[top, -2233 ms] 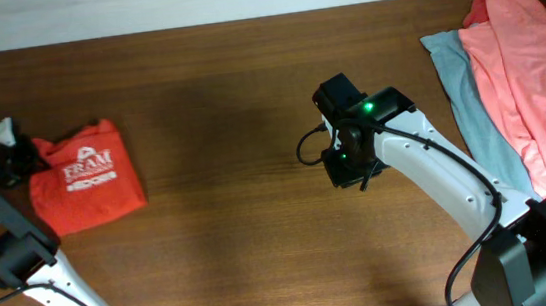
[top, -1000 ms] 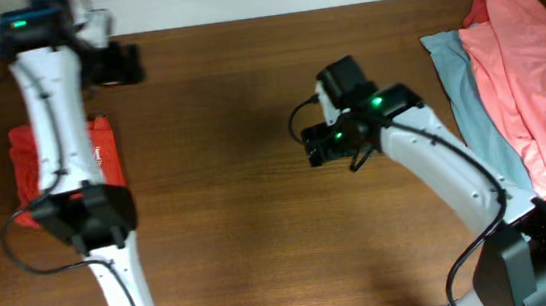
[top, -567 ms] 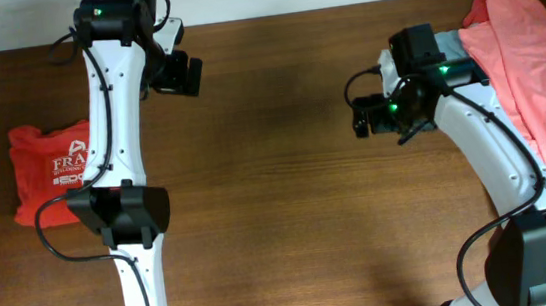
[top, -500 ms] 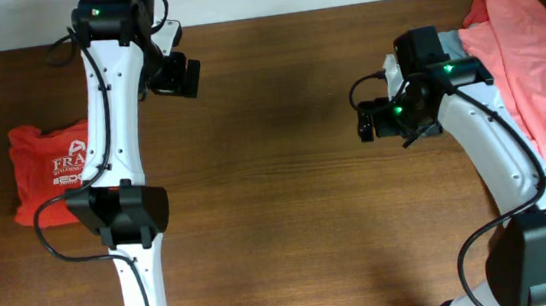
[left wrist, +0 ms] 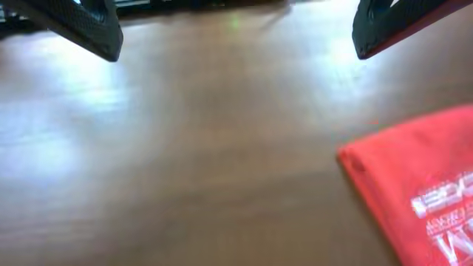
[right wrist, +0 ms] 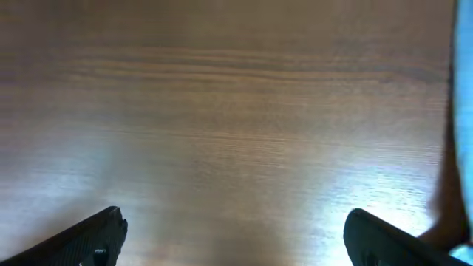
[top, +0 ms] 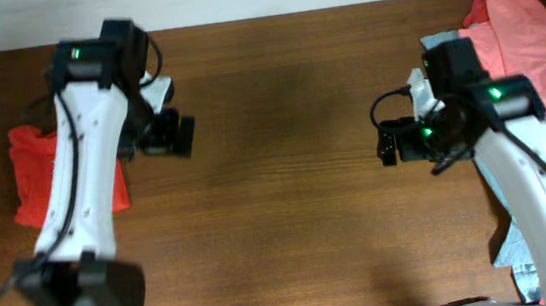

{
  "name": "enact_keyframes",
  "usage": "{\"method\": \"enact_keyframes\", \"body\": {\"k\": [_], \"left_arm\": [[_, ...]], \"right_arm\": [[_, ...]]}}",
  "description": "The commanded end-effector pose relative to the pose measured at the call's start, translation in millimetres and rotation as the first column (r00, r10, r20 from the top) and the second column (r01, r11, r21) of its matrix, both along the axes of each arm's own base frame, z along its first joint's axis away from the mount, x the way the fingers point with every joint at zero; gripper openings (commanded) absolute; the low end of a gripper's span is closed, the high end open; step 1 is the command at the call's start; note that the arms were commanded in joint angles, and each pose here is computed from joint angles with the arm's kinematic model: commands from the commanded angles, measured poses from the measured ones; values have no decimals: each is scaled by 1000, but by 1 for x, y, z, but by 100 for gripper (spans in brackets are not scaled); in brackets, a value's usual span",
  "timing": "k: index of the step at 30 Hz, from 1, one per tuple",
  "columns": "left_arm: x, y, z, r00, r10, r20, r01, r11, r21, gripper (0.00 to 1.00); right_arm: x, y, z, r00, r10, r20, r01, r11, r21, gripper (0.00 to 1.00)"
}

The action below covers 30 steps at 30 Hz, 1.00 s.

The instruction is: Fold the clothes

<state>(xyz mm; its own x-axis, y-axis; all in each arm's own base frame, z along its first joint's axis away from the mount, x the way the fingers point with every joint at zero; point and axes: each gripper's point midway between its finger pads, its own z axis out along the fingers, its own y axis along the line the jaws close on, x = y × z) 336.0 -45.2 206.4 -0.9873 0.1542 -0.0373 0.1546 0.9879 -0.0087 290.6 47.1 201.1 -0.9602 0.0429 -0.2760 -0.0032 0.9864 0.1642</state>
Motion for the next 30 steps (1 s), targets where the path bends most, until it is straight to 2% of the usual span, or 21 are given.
{"method": "enact_keyframes", "body": {"k": [1,3,5,8,13,15,19,22,30], "left_arm": [[-26,9,25,983,41,181,-42,999,1,99],[-31,10,36,960,44,276,-41,999,-16,99],[-43,11,61,877,50,477,-30,998,-50,99],[-59,13,79,761,42,647,1,998,-66,99],[-93,22,80,593,62,803,-1,997,-76,99],[-102,23,79,570,65,819,2,997,-80,99],[-119,26,71,590,62,805,0,997,-77,99],[-129,27,56,646,55,762,-5,998,-68,99],[-136,28,47,681,51,730,-9,998,-61,99]], "right_arm": [[-19,-4,23,992,-15,129,14,1000,6,99],[-30,-5,31,979,-15,205,13,1000,13,99],[-49,-7,42,943,-19,331,12,1000,22,99],[-67,-9,48,892,-24,452,11,999,31,99],[-101,-12,45,814,-31,580,6,999,45,99],[-107,-12,45,804,-31,594,4,999,47,99],[-111,-12,42,812,-30,583,5,999,45,99],[-111,-12,42,812,-30,583,5,999,45,99],[-111,-12,42,812,-31,583,5,999,45,99]]}}
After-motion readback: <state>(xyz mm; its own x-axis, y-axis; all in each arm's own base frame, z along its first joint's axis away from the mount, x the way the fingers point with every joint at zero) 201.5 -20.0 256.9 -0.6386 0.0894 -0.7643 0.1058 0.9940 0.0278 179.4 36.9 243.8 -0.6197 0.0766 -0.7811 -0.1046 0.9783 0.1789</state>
